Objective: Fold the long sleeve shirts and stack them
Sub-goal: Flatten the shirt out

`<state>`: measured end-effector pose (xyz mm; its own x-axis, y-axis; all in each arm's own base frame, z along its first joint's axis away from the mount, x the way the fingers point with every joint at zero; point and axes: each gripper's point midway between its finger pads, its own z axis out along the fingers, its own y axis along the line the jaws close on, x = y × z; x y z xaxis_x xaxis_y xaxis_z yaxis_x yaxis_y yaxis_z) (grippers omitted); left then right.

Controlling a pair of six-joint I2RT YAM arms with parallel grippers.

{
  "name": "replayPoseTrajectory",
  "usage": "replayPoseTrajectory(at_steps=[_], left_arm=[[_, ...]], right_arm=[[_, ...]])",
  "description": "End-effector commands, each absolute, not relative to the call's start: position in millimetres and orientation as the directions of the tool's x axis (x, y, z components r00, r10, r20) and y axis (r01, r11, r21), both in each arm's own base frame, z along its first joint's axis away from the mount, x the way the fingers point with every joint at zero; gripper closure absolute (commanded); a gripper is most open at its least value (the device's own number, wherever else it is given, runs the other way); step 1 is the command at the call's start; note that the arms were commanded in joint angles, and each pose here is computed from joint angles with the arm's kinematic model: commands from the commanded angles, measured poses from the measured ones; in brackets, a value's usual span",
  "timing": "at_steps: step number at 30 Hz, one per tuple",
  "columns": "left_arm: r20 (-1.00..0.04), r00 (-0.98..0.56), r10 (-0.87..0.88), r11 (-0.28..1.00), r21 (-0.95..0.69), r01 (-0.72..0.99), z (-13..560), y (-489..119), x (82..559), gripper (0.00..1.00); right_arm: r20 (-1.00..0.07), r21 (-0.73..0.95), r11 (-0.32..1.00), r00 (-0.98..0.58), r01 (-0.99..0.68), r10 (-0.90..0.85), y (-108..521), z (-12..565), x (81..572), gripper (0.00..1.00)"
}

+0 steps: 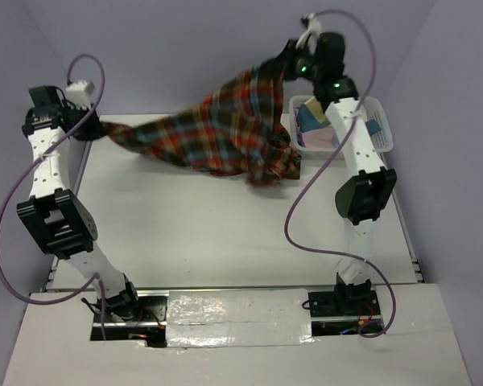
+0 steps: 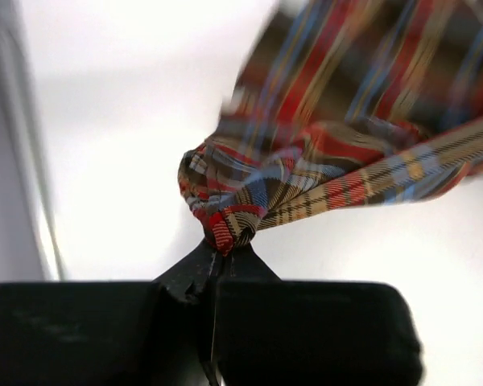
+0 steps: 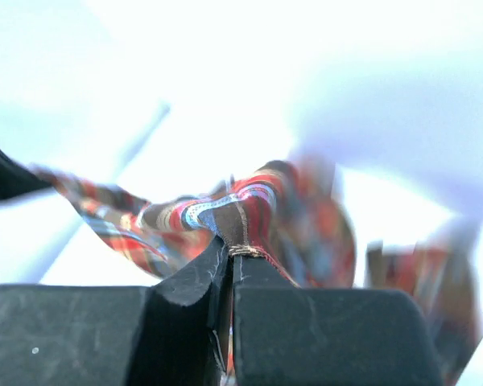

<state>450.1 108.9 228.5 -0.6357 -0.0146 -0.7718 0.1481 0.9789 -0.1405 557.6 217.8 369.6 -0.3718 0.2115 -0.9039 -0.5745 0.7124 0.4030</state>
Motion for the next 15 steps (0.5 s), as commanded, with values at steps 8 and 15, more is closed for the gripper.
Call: replayPoseTrajectory(at_steps=[8, 15], left_arm=[[-0.932, -0.36, 0.046, 0.951, -0.069, 0.3, 333, 68, 440, 1.0], [-0.724, -0.668, 0.17, 0.972, 0.012, 0.235, 214, 92, 368, 1.0]], right_arm=[[-0.959, 0.191, 0.638, -0.004, -0.746, 0.283, 185, 529, 469, 1.0], [-0.966, 0.223, 0.661, -0.255, -0.717, 0.048, 192, 362, 403, 1.0]])
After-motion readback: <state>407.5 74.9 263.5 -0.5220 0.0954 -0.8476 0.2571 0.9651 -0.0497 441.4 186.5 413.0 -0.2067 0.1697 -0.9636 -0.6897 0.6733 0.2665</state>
